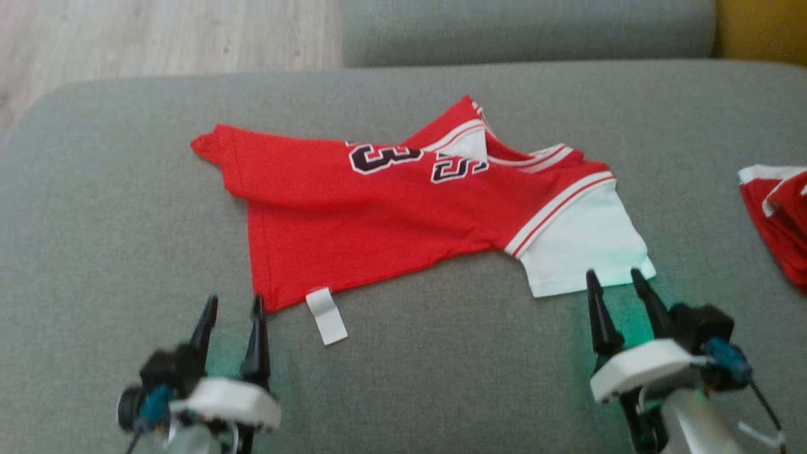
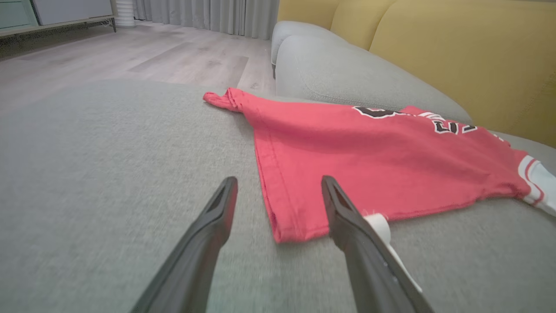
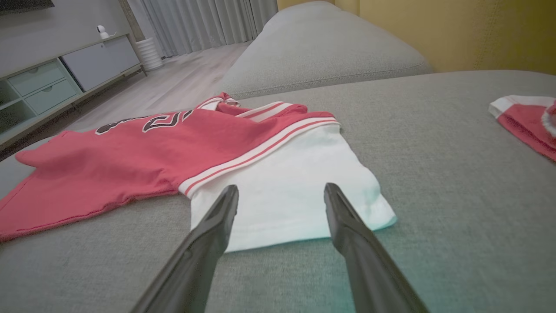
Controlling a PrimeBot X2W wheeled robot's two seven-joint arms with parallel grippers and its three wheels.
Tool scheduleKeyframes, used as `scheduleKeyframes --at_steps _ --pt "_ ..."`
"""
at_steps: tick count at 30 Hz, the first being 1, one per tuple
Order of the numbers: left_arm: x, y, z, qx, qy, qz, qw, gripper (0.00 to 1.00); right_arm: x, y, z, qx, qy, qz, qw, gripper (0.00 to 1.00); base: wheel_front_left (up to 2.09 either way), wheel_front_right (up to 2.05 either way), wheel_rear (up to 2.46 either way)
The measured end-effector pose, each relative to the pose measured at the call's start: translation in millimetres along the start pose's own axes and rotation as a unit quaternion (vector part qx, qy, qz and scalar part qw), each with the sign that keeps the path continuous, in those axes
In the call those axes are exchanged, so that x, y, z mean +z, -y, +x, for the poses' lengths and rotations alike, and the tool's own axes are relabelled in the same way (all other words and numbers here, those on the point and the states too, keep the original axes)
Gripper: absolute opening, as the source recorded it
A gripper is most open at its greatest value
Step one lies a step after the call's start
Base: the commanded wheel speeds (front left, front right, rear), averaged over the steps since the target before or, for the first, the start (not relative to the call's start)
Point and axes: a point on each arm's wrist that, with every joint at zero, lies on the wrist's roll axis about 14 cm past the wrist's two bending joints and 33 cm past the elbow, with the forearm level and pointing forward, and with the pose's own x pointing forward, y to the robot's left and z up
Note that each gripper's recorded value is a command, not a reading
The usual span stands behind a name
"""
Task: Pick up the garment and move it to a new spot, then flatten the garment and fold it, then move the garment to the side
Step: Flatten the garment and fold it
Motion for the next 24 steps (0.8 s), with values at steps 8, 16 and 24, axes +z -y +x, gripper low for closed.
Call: scheduleKeyframes --at_steps 8,16,24 --pt "-32.8 0.8 29.9 0.002 -0.062 -0.046 0.997 1.0 5.1 15.0 28.7 -0.016 0.002 -0.002 1.0 1.0 0.0 0.0 0.0" --pt "-53.6 19.0 39.6 -0.022 -0.095 -0.064 0.993 1.0 -5.8 55.0 34.2 -0.072 -0.022 -0.019 0.997 1.0 0.0 0.0 0.0" --pt "-58.0 37.1 46.5 -0.053 -0.109 -0.065 0.991 0.0 -31.2 64.0 40.5 -0.082 -0.072 -0.027 0.994 1.0 0.0 0.0 0.0"
